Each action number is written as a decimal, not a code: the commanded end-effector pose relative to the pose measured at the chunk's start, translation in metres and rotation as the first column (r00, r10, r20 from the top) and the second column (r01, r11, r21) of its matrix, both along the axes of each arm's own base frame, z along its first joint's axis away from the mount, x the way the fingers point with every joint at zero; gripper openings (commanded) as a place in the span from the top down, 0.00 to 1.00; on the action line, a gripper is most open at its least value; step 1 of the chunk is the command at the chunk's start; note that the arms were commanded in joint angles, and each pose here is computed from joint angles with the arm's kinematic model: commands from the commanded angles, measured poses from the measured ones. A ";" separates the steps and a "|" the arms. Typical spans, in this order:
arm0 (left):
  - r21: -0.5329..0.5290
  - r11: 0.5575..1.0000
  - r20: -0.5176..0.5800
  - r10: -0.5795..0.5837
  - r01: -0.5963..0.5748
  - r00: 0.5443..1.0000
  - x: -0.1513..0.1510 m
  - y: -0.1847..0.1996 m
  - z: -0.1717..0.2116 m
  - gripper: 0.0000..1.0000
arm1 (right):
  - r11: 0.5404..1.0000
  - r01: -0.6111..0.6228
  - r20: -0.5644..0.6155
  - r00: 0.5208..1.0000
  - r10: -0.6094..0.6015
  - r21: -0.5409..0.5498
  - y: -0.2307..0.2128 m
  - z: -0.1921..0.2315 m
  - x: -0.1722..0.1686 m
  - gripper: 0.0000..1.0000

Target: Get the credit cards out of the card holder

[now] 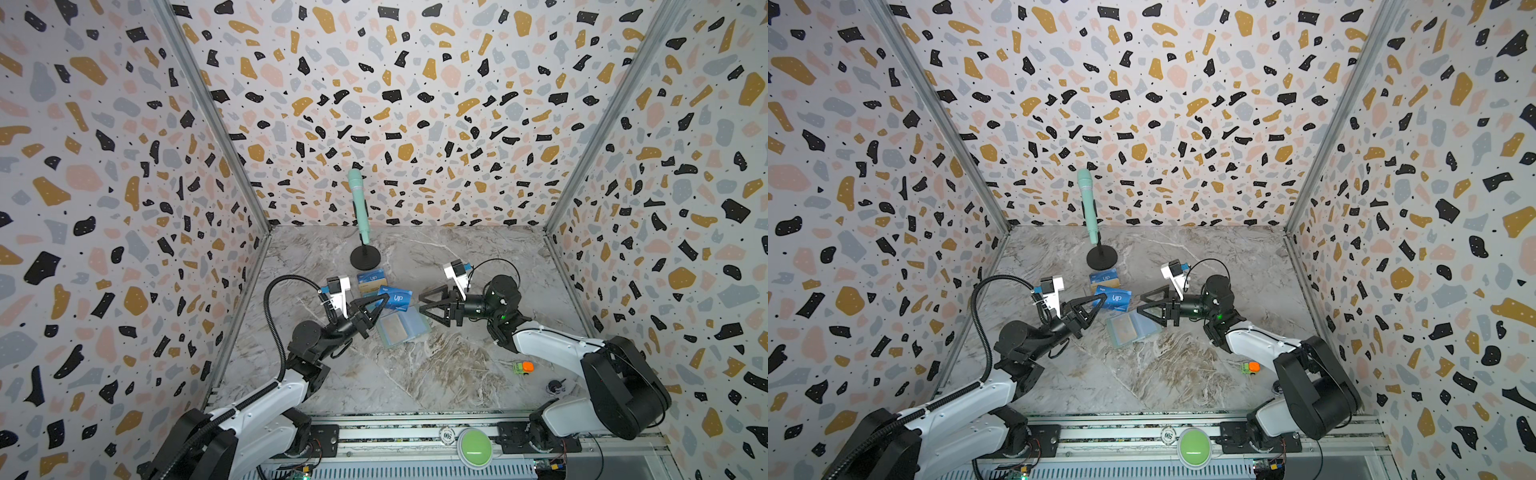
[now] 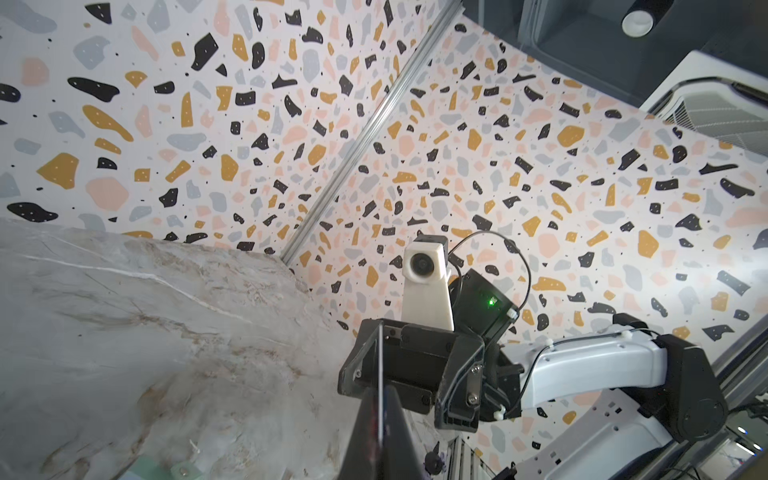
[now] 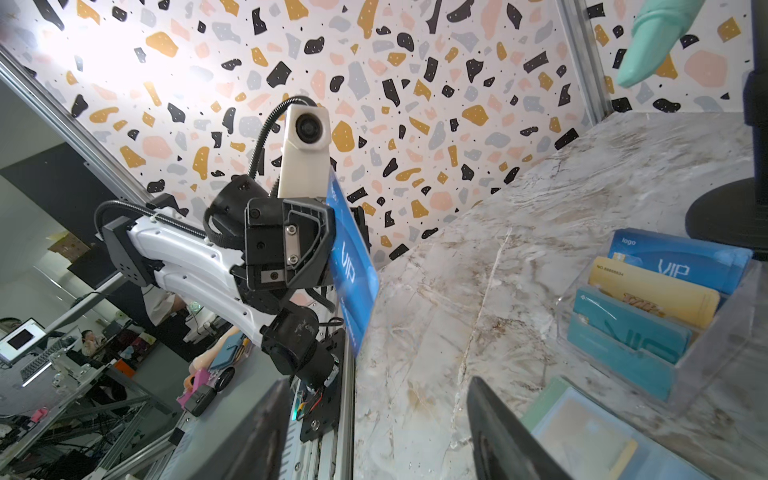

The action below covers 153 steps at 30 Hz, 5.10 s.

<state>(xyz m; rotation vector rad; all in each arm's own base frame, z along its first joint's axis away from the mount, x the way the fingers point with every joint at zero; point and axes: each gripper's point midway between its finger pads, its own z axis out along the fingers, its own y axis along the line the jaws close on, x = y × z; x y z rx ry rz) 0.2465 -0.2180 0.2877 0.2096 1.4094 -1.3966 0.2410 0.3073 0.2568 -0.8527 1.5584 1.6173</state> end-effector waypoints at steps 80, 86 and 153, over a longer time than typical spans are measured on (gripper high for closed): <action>0.695 0.689 0.092 -0.369 0.205 0.925 -0.037 -0.041 0.002 0.58 | 0.952 -0.188 0.228 0.943 0.244 -0.242 -0.005 0.008 -0.053 1.00; 0.726 0.628 0.045 -0.449 0.280 0.892 -0.046 -0.044 -0.007 0.60 | 0.936 -0.237 0.216 0.931 0.295 -0.259 -0.002 0.003 -0.060 1.00; 0.796 0.490 -0.116 -0.454 0.356 0.884 -0.040 -0.040 -0.048 1.00 | 0.928 -0.110 0.224 0.954 0.199 -0.357 0.008 -0.021 -0.044 0.55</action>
